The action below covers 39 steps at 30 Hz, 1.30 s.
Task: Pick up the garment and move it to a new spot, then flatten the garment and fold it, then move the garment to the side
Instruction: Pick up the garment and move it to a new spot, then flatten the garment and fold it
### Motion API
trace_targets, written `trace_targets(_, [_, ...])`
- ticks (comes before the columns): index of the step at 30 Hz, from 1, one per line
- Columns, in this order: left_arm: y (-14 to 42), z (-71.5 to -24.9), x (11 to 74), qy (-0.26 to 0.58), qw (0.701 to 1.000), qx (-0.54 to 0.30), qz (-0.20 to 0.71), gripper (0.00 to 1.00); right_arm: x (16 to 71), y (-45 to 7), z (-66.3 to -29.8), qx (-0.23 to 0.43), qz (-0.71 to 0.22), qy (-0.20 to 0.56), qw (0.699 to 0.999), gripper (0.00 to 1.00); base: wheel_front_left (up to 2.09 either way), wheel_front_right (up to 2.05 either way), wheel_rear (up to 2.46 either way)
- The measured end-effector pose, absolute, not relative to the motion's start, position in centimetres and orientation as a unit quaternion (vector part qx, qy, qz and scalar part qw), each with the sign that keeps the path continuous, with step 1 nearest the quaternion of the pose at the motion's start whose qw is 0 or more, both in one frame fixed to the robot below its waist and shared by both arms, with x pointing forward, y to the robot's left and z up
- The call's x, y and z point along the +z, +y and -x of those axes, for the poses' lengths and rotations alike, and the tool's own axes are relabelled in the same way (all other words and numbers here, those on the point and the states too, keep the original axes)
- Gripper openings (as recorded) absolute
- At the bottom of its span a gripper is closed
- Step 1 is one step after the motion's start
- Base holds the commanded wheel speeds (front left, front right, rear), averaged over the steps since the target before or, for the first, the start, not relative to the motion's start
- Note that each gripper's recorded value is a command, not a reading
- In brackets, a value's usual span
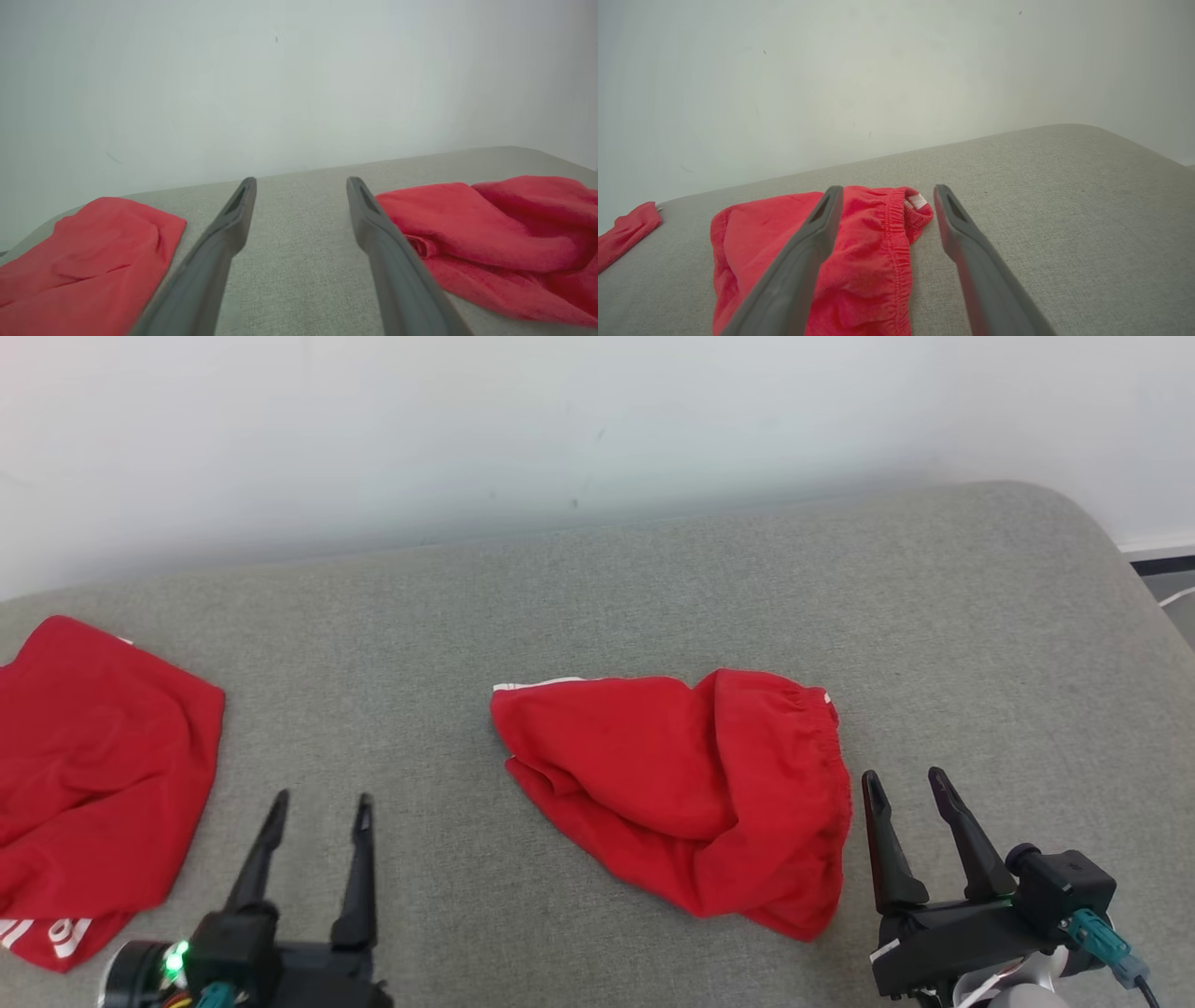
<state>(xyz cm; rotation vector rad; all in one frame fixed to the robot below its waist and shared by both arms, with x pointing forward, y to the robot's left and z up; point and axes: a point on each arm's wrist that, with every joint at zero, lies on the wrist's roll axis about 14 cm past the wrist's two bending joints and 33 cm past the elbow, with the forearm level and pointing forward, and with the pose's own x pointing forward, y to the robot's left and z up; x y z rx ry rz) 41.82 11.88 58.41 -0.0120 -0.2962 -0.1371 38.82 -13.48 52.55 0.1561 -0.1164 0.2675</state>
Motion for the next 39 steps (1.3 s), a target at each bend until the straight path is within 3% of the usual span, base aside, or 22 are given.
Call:
trace_targets(14, [15.8, -40.0, 57.0, -0.131, 0.991, 0.004, 0.016, 1.00, 51.8, -9.6, -39.5, 0.195, -0.075, -0.033, 0.977, 1.00, 0.00, 0.00, 0.00])
trace_targets(22, [16.3, -39.5, 57.1, -0.135, 0.991, 0.012, 0.017, 1.00, 48.7, -6.3, -39.2, 0.250, -0.043, 0.065, 0.965, 1.00, 0.00, 0.00, 0.00])
trace_targets(30, [17.2, -39.0, 56.7, -0.129, 0.991, 0.025, 0.021, 1.00, 44.5, -6.9, -39.1, 0.241, 0.016, 0.161, 0.957, 1.00, 0.00, 0.00, 0.00])
trace_targets(31, [17.4, -39.0, 56.7, -0.128, 0.991, 0.029, 0.021, 1.00, 44.1, -7.1, -39.1, 0.239, 0.020, 0.167, 0.956, 0.33, 0.00, 0.00, 0.00])
trace_targets(32, [17.5, -38.9, 56.6, -0.128, 0.991, 0.031, 0.021, 1.00, 43.8, -7.1, -39.1, 0.239, 0.026, 0.169, 0.956, 0.00, 0.00, 0.00, 0.00])
trace_targets(39, [18.1, -38.5, 56.5, -0.126, 0.991, 0.040, 0.023, 1.00, 48.0, -6.0, -41.2, 0.245, 0.019, 0.072, 0.967, 0.00, 0.00, 0.00, 0.00])
